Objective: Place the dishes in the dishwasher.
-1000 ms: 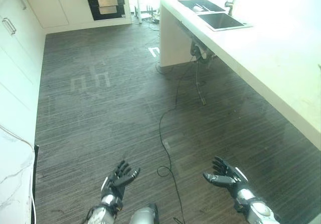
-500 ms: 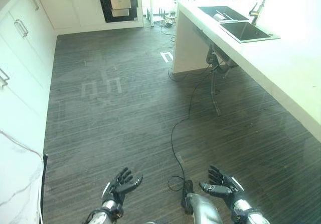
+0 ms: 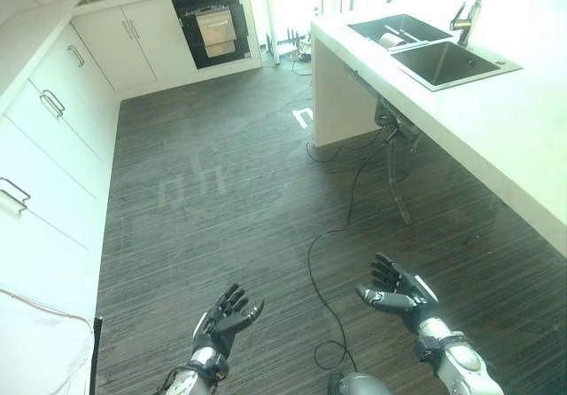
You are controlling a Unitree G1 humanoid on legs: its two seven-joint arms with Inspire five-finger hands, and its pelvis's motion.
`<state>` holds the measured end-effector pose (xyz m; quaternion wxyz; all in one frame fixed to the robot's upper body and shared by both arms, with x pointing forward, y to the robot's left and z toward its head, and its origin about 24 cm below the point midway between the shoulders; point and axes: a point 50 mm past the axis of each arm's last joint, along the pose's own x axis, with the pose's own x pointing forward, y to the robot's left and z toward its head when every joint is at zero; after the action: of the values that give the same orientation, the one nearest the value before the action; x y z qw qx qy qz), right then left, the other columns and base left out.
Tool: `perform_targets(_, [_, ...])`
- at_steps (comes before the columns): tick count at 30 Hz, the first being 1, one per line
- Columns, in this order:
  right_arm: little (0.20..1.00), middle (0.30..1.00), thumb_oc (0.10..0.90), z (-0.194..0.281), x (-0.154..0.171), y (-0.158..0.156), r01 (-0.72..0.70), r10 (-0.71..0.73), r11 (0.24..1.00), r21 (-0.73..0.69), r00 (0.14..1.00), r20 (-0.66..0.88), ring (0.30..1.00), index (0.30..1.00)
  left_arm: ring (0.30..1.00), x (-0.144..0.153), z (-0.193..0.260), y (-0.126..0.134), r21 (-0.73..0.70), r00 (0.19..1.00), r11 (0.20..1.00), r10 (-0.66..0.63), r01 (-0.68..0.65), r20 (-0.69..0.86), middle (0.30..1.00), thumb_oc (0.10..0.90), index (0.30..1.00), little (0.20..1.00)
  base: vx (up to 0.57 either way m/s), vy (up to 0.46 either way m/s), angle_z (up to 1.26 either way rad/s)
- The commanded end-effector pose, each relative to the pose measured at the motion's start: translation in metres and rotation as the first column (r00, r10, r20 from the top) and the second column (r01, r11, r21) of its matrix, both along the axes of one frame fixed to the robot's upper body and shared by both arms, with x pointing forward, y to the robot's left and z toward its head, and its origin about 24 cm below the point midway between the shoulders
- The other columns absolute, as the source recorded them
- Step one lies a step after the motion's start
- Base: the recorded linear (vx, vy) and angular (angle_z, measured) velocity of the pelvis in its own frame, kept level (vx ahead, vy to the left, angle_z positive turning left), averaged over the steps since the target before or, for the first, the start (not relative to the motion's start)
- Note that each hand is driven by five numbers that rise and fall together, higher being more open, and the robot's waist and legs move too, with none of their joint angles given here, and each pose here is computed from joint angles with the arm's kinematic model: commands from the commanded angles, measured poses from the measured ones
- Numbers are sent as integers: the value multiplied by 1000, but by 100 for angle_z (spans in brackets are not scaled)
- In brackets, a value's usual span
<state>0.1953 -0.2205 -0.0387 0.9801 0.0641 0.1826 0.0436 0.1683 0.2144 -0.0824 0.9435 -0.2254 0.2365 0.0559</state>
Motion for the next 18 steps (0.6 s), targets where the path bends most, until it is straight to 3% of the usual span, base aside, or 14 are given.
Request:
perform_targets(1, [900, 900, 800, 44, 19, -6, -39, 54, 997, -62, 967, 248, 900, 900, 900, 13, 28, 11, 24, 983, 1000, -7, 3, 182, 900, 800, 900, 900, 175, 44, -4])
perform_targets(10, [900, 900, 800, 46, 8, -15, -57, 77, 995, -87, 965, 251, 900, 900, 900, 5, 32, 15, 48, 972, 999, -26, 15, 233, 900, 800, 900, 900, 263, 239, -10])
perform_targets(18, [900, 900, 800, 49, 16, 1, -37, 42, 999, -23, 960, 278, 900, 900, 900, 39, 56, 20, 159, 945, 982, -148, 105, 291, 900, 800, 900, 900, 347, 319, -8])
